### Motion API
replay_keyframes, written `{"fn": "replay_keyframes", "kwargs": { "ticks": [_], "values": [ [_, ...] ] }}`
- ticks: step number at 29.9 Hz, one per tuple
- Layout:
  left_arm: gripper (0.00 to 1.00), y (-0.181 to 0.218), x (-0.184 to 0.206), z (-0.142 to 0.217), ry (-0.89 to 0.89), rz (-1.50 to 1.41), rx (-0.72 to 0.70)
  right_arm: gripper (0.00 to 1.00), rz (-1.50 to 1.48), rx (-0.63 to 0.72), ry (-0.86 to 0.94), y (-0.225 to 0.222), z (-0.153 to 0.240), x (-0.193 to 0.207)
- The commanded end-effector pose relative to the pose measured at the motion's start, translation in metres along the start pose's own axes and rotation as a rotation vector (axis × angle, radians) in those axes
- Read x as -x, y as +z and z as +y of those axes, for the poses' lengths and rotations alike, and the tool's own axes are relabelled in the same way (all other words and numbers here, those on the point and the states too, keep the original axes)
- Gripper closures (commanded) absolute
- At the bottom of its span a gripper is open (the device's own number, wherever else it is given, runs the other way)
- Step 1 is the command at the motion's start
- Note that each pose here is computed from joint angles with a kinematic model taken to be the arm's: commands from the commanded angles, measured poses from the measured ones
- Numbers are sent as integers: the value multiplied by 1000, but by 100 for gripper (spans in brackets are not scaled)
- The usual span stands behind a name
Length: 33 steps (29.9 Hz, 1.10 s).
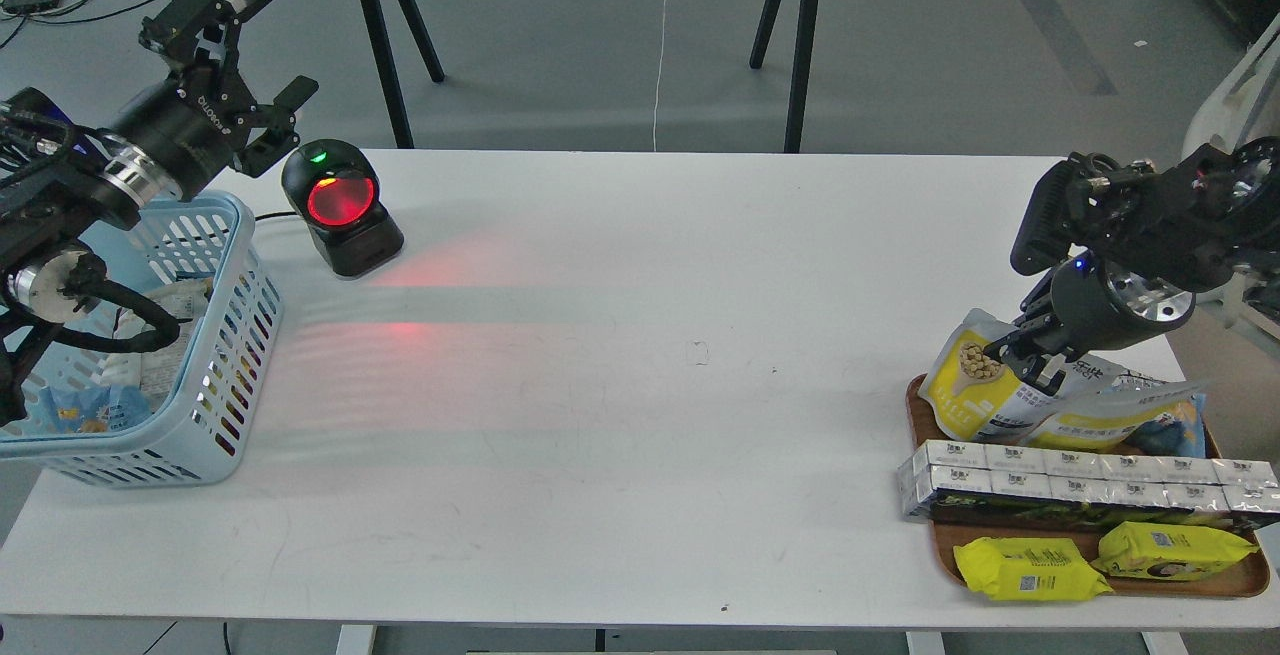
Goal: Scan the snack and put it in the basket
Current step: 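Grasp the yellow snack bag with the right gripper and lift, then carry the bag toward the table center and lower it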
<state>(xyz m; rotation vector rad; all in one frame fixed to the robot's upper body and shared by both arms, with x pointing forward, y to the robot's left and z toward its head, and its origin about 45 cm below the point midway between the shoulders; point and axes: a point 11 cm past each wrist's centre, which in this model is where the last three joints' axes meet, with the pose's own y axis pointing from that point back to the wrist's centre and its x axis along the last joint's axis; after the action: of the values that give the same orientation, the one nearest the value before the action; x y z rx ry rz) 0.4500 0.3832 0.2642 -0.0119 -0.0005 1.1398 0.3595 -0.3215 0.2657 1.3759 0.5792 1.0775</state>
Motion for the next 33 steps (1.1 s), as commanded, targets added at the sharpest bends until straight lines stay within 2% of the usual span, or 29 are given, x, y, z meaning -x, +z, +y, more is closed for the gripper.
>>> {"fn": "replay_keyframes", "kwargs": {
  "ticks": [1, 10, 18, 28, 33],
  "values": [
    [0, 0, 0, 0, 0, 0, 0, 100, 4, 12, 27, 3, 5, -9],
    [0, 0, 0, 0, 0, 0, 0, 100, 26, 41, 106, 9, 20, -38],
    [0, -3, -2, 2, 7, 1, -6, 100, 143, 64, 197, 2, 43, -101],
    [0, -1, -10, 4, 31, -11, -7, 100, 366, -45, 239, -64, 19, -191],
    [0, 1, -11, 4, 31, -13, -5, 100, 448, -80, 237, -93, 4, -219]
  ]
}}
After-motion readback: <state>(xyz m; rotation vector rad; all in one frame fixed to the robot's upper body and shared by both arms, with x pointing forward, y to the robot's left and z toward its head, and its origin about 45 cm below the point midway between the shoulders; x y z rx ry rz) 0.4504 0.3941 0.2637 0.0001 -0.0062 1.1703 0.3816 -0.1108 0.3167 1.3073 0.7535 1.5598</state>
